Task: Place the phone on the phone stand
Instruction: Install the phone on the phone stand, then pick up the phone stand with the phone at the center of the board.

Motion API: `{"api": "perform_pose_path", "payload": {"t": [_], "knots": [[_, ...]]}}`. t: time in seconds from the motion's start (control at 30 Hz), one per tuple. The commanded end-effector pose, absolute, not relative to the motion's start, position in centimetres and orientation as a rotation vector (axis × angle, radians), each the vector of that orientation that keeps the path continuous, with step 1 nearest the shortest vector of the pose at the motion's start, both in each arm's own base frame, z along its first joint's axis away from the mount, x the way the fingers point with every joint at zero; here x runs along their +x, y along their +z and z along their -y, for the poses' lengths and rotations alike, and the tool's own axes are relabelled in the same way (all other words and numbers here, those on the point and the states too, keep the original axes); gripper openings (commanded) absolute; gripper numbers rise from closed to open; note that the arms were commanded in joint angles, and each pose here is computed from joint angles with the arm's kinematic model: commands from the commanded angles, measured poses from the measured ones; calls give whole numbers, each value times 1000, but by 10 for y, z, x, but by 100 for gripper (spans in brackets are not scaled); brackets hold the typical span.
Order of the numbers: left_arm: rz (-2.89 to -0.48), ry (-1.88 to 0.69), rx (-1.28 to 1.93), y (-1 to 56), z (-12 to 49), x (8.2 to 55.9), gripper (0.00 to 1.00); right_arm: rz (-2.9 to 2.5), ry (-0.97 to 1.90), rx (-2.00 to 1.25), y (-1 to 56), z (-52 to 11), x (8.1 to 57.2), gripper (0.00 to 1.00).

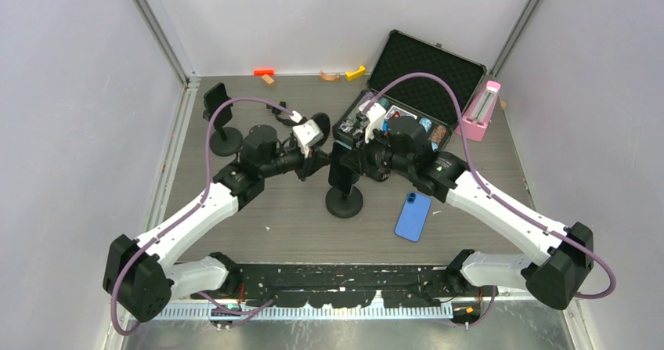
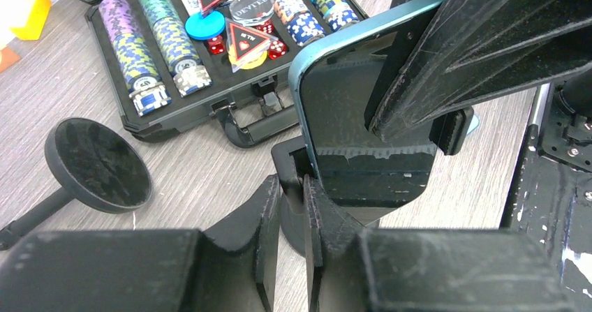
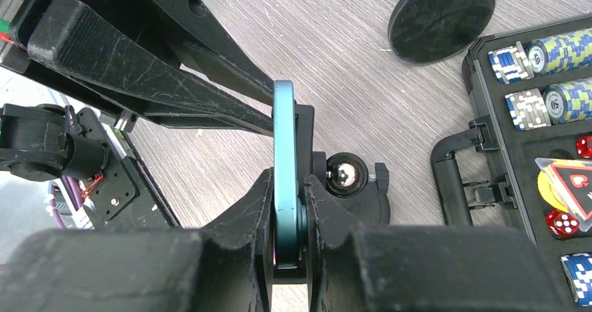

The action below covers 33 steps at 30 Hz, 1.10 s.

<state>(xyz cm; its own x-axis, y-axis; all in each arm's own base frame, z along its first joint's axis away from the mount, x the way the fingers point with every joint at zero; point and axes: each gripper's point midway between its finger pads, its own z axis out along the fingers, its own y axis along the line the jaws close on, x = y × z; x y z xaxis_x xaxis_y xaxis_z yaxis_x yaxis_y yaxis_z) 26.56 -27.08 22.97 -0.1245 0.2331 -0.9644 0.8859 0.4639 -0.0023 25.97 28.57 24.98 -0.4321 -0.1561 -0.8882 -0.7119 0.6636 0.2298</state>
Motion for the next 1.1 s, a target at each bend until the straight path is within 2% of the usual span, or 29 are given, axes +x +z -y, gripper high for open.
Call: {"api": "perform_pose_path", "payload": {"t": [0.0, 0.47, 0.73, 0.8, 1.07], "knots": [[-1659, -942, 1161, 212, 272, 211, 19, -2143, 231, -603, 181, -206, 297, 0], [-1652, -975, 1186, 211, 269, 202, 22, -2145, 216, -603, 178, -203, 297, 0], [-1646, -975, 1186, 213, 268, 203, 25, -2147, 343, -656, 177, -218, 284, 0], [-1650, -957, 1177, 213, 267, 206, 27, -2145, 374, -669, 179, -221, 282, 0], [-1599, -820, 1125, 229, 266, 240, 51, -2157, 580, -649, 181, -231, 270, 0]]}}
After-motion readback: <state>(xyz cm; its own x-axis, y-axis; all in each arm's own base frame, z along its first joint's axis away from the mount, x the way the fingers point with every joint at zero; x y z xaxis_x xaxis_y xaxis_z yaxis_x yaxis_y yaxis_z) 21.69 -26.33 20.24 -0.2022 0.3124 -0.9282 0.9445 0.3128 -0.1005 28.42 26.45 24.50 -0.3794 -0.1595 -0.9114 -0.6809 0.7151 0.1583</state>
